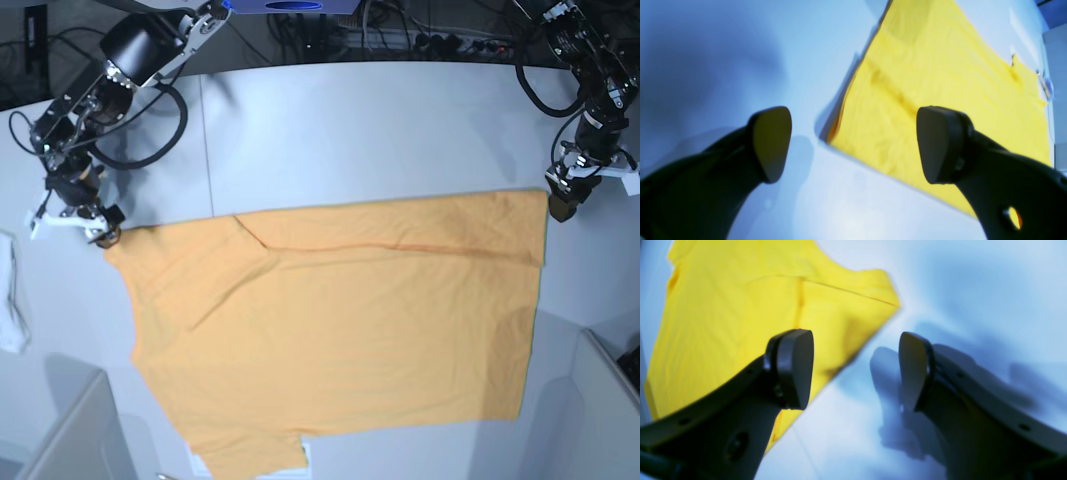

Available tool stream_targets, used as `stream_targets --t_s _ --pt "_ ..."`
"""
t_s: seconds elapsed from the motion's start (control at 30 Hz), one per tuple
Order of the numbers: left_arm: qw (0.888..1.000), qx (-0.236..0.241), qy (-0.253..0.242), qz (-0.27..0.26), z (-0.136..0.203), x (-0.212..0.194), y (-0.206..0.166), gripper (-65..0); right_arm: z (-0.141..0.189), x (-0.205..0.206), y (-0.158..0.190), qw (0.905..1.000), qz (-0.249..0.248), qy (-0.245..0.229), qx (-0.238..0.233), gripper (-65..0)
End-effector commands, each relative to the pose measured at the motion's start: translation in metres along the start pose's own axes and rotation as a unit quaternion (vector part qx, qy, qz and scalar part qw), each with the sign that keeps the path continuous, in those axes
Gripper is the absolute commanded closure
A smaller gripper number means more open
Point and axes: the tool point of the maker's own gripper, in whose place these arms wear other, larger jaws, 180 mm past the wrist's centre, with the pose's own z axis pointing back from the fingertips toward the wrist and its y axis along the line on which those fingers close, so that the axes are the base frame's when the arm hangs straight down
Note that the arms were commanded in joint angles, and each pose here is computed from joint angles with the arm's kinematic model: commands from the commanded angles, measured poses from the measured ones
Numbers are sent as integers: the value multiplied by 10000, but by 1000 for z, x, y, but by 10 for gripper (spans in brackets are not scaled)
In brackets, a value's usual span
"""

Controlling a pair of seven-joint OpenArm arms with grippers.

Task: Fold the T-shirt properly
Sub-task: 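Release the shirt and raise both grippers back toward the collar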

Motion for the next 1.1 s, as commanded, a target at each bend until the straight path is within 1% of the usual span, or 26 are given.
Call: stream_targets --t_s 0.0,0.2,0.27,0.33,0.4,0.53,0.6,0.7,0.83,0.93,1.07 --pt "9999 -63 -152 -38 2 11 0 -563 1 14 8 9996 9 -234 123 -377" --pt "9991 127 205 362 -10 -17 23 -563 -26 -16 3 9989 -305 321 137 -377" --pt "9988 83 277 394 -14 -23 24 -563 -35 -25 2 9981 -420 420 142 -377" --pt "9986 7 330 406 -19 -27 24 -563 -42 -26 -2 9984 -446 340 103 -377" --pt "9975 32 434 563 -23 -38 28 -563 -47 -28 -5 9981 -510 322 84 -377" --pt "9952 15 533 823 -36 -46 29 -563 -58 -35 -2 9971 -617 435 113 -377" --pt "9938 -77 675 877 -46 -55 21 -563 -59 -31 -8 9973 -588 431 66 -377" --pt "9919 -176 881 902 -57 -68 12 -563 -62 -30 -5 9970 -613 457 95 -377" --pt "9906 -314 887 989 -67 -67 -1 -561 -63 -31 -5 9969 -623 475 92 -375" --pt "9885 -318 933 1143 -71 -74 -2 -561 -63 -31 -5 9969 -616 478 95 -375" --pt "9884 -309 935 1155 -71 -74 -1 -559 -64 -27 -4 9973 -619 379 99 -375"
